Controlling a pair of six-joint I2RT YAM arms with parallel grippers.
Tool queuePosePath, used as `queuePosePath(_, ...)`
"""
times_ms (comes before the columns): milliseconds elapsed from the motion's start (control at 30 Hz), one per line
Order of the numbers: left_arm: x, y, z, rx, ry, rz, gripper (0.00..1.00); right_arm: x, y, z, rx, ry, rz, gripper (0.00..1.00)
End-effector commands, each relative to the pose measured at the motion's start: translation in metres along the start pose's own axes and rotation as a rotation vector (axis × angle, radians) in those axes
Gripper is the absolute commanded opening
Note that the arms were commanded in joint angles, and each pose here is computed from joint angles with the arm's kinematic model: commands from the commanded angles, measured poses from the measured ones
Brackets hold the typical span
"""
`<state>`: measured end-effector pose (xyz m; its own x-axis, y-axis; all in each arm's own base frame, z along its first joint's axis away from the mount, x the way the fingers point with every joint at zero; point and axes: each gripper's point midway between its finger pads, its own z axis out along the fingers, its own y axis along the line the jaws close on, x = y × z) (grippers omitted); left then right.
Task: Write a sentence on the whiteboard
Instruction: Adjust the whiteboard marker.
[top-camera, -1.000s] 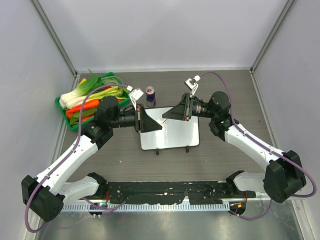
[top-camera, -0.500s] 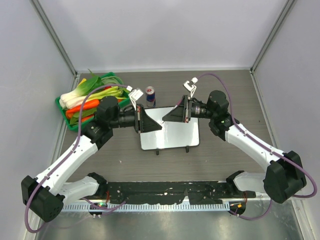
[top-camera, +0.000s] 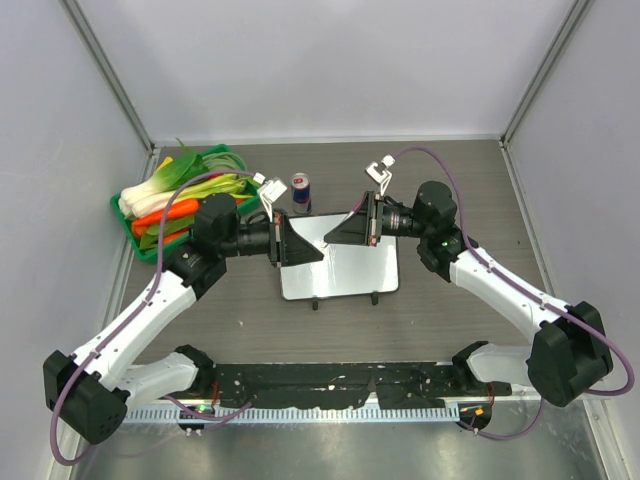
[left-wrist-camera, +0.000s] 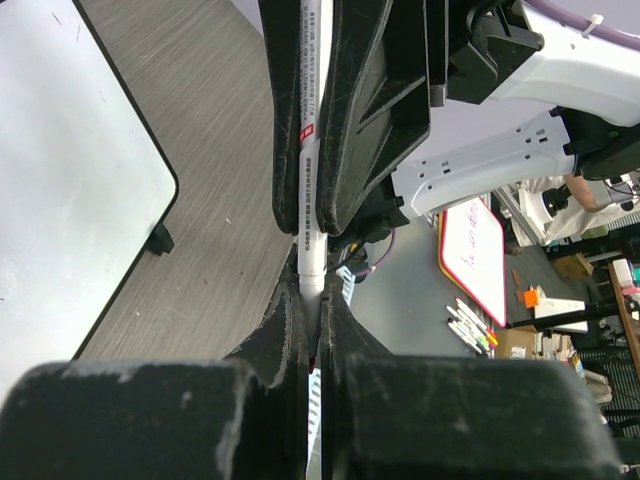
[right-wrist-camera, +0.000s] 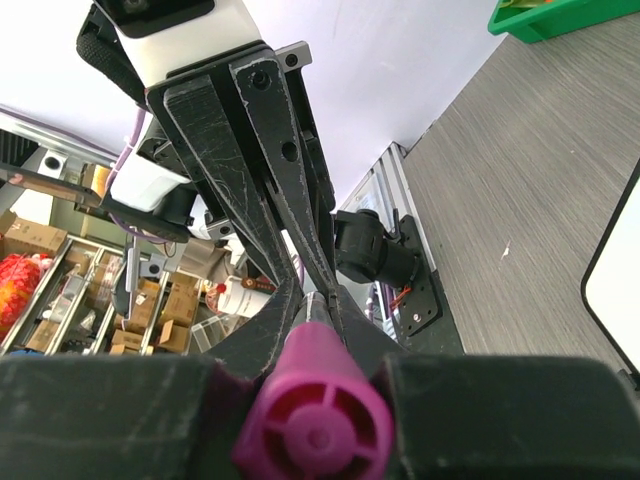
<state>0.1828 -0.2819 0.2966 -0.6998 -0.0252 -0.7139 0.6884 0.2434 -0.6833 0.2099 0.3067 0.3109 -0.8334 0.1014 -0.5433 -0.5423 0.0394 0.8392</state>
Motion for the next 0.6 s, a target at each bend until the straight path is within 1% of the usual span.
queuePosePath(0, -0.007, -0.013, -0.003, 0.049, -0.021, 0.057, 0.00, -0.007, 0.023, -0.002, -0.052, -0.014, -0.074, 0.01)
queuePosePath(133, -0.006, -0.011, -0.004, 0.038, -0.023, 0.060, 0.00, -0.005, 0.020, -0.003, -0.039, -0.017, -0.079, 0.01)
queuePosePath(167, -0.006, -0.011, -0.004, 0.037, -0.022, 0.059, 0.03, -0.007, 0.020, -0.003, -0.033, -0.026, -0.085, 0.01)
queuePosePath(200, -0.006, -0.012, -0.004, 0.035, -0.022, 0.057, 0.12, -0.005, 0.017, -0.003, -0.021, -0.023, -0.081, 0.01)
queuePosePath(300, -0.005, -0.011, -0.005, 0.024, -0.024, 0.049, 0.52, -0.006, 0.007, -0.004, 0.032, -0.032, -0.083, 0.01)
queuePosePath(367, -0.006, -0.007, -0.007, -0.007, -0.036, 0.035, 0.73, -0.004, -0.001, -0.006, 0.076, -0.038, -0.085, 0.01)
queuePosePath(433, -0.003, -0.002, -0.008, -0.039, -0.043, 0.012, 0.85, -0.003, -0.011, -0.009, 0.132, -0.051, -0.089, 0.01)
queuePosePath(500, -0.003, 0.007, -0.011, -0.101, -0.066, -0.014, 0.93, -0.003, -0.020, -0.014, 0.194, -0.077, -0.102, 0.01)
queuePosePath(567, 0.003, 0.020, -0.016, -0.180, -0.071, -0.060, 0.96, -0.001, -0.031, -0.021, 0.262, -0.094, -0.126, 0.01)
